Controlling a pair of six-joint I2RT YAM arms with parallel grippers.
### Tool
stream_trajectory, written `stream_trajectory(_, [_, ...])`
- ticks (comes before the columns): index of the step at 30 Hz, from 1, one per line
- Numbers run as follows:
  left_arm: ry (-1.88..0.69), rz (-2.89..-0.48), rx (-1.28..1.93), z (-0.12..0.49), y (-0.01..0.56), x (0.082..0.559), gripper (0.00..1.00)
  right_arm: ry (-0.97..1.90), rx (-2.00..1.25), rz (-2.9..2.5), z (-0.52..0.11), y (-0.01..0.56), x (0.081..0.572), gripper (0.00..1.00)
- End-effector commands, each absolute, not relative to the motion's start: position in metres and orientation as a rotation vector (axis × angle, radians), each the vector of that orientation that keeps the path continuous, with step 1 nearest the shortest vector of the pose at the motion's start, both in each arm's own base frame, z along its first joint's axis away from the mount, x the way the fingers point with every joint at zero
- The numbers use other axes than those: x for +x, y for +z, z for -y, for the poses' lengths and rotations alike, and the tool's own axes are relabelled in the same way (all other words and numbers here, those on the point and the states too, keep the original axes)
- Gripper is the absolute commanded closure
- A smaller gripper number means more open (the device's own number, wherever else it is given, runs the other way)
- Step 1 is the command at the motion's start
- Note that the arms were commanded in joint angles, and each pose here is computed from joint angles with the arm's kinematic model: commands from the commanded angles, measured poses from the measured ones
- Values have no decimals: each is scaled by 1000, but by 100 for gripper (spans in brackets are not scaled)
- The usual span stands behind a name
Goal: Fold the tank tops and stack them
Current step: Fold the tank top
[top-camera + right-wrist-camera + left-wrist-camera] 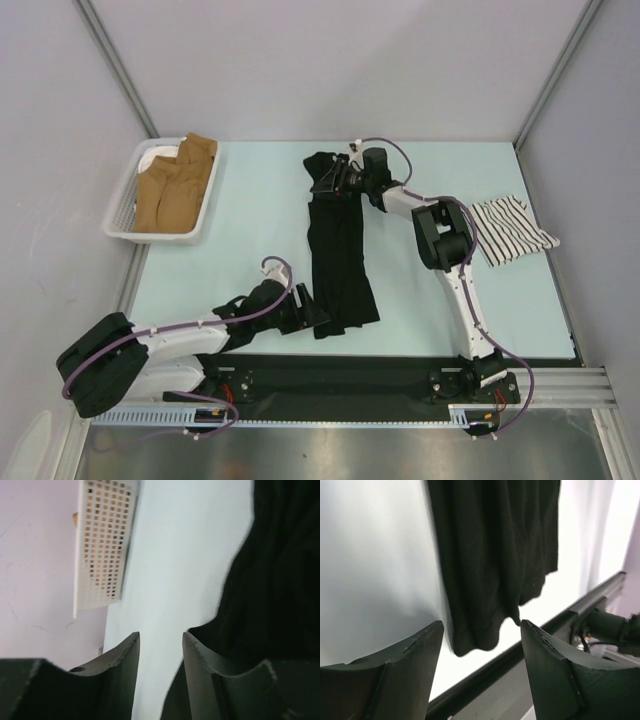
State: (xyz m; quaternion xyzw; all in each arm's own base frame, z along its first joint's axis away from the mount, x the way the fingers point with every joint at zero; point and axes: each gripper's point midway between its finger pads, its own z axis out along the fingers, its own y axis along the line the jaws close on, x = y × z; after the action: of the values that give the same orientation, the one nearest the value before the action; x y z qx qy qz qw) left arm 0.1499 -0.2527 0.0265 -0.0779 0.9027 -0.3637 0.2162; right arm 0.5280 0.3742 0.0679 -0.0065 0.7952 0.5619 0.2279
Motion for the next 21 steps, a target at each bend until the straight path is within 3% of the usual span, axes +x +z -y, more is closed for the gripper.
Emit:
stream_trajectory(1, [-560,-2725,-175,184,-29,129,28,1618,-203,-2012,-386,161,514,53])
stream_trajectory(5, [-537,-2703,-220,171,-24,144,28,1627,-224,-1970,-381,190,510,50])
stream_trajectory(8, [-512,-2663,-255,158,-15,161,27,1502,-192,-2031,-359,181,510,48])
stream_trajectory(12, [-544,-2604,-258,153,9,199,26,1310,-94,-2151,-316,175,470,46])
stream_trajectory(18, [-590,-2507,-233,175,51,275,28,1060,43,-2378,-260,104,385,43])
stream_trajectory(21, [-624,-2468,-226,189,63,310,28,945,46,-2474,-238,80,333,33])
